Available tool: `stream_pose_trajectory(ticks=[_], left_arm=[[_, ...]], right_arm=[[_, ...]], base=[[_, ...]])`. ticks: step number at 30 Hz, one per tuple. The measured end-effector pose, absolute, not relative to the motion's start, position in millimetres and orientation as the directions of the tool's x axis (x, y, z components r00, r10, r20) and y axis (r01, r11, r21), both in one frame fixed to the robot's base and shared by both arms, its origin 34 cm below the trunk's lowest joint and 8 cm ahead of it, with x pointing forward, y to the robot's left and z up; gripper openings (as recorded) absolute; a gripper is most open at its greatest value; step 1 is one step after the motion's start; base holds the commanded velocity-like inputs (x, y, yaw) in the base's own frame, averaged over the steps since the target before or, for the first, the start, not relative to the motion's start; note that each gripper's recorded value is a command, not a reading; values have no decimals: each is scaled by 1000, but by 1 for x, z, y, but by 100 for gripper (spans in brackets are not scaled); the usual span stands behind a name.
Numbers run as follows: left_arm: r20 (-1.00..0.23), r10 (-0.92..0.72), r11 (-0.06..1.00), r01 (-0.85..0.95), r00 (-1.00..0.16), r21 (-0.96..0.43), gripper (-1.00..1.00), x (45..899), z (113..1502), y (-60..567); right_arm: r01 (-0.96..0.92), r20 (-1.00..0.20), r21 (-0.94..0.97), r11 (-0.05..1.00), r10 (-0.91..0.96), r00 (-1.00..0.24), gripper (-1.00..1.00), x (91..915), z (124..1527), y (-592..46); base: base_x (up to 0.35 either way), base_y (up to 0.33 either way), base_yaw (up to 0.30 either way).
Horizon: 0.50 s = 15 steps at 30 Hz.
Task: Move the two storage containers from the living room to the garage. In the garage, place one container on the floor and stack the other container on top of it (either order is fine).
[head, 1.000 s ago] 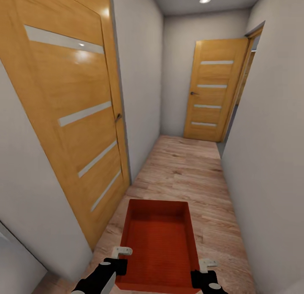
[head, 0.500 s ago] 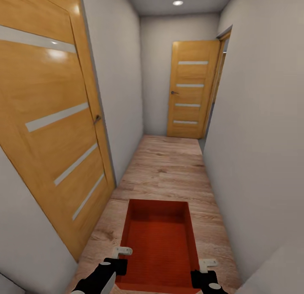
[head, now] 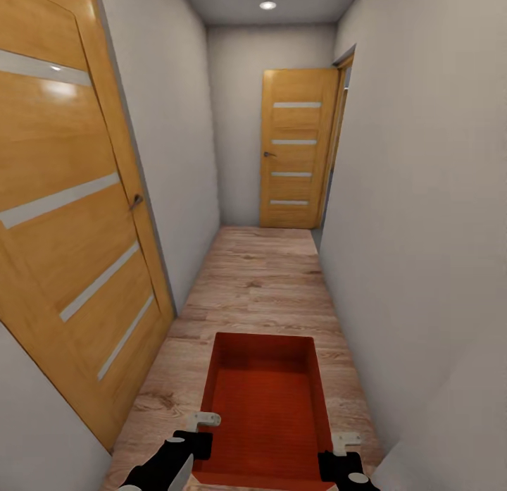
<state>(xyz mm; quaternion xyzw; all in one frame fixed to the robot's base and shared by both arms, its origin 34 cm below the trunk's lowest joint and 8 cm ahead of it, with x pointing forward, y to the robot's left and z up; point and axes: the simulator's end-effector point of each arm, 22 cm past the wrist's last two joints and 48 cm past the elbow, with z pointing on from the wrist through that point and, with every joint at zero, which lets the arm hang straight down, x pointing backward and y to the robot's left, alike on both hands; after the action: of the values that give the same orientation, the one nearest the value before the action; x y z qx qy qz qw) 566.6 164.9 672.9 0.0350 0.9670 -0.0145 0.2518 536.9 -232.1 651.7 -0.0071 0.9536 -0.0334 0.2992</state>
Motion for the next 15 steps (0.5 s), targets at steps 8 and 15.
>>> stream_pose_trajectory(ticks=[8,15], left_arm=[[-488,60,997,75,-871,-10,-100,566,673,165],[-488,60,997,75,-871,-10,-100,566,673,165]], right_arm=[[7,-570,-68,998,-33,-821,-100,537,652,-232],[7,-570,-67,998,-33,-821,-100,536,652,-232]], base=[[131,0,-3],[315,0,0]])
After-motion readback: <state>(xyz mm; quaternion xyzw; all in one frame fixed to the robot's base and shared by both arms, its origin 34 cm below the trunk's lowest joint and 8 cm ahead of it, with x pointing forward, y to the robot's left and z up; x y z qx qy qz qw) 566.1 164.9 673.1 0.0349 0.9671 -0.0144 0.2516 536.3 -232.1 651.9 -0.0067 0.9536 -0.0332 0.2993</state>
